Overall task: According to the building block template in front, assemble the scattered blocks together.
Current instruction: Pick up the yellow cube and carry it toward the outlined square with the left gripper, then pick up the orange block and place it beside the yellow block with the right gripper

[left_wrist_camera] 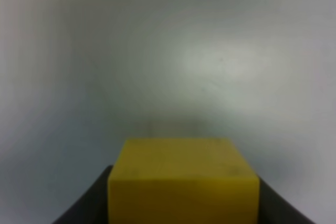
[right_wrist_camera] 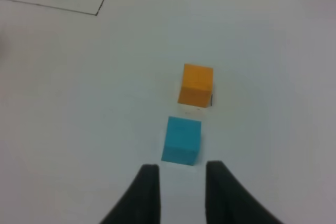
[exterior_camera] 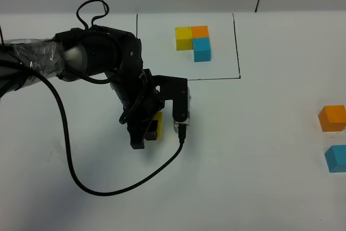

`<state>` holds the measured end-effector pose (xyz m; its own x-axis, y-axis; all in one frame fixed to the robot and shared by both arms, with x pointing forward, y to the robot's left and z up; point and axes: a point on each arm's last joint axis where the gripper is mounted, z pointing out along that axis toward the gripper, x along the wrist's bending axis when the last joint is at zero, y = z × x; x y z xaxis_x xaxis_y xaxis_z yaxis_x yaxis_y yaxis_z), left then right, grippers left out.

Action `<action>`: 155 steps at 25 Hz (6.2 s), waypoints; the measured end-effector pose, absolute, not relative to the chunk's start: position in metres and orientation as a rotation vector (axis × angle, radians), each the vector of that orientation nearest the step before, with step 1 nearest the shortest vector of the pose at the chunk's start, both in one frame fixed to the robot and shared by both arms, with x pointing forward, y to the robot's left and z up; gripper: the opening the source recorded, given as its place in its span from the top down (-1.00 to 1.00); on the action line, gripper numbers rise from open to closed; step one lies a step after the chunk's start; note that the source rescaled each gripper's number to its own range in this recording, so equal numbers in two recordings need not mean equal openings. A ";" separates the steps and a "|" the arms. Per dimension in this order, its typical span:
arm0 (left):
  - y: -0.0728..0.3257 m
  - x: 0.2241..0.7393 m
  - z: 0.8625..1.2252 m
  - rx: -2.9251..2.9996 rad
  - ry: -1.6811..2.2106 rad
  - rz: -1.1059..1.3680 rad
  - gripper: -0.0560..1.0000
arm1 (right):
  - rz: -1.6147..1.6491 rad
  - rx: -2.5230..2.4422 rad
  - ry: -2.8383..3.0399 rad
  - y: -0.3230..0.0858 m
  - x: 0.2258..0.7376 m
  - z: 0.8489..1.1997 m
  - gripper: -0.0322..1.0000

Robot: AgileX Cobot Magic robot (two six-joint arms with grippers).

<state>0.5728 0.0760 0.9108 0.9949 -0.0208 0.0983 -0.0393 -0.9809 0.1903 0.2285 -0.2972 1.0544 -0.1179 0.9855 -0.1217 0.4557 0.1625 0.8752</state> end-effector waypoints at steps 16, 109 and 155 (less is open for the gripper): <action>0.075 0.573 0.887 2.974 -0.031 0.074 -0.16 | 0.891 1.392 1.689 -0.297 0.229 1.054 0.47; 0.169 0.591 1.024 2.350 1.589 0.452 0.89 | 0.891 1.392 1.689 -0.297 0.229 1.054 0.47; 0.329 0.393 1.062 2.026 2.218 0.500 0.89 | 0.891 1.392 1.689 -0.297 0.229 1.054 0.47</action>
<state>0.3930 0.3288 1.0623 -0.1120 0.9827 0.1478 0.9510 0.0629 0.3027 0.2285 -0.2972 1.0544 -0.1179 0.9855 -0.1217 0.4557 0.1625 0.8752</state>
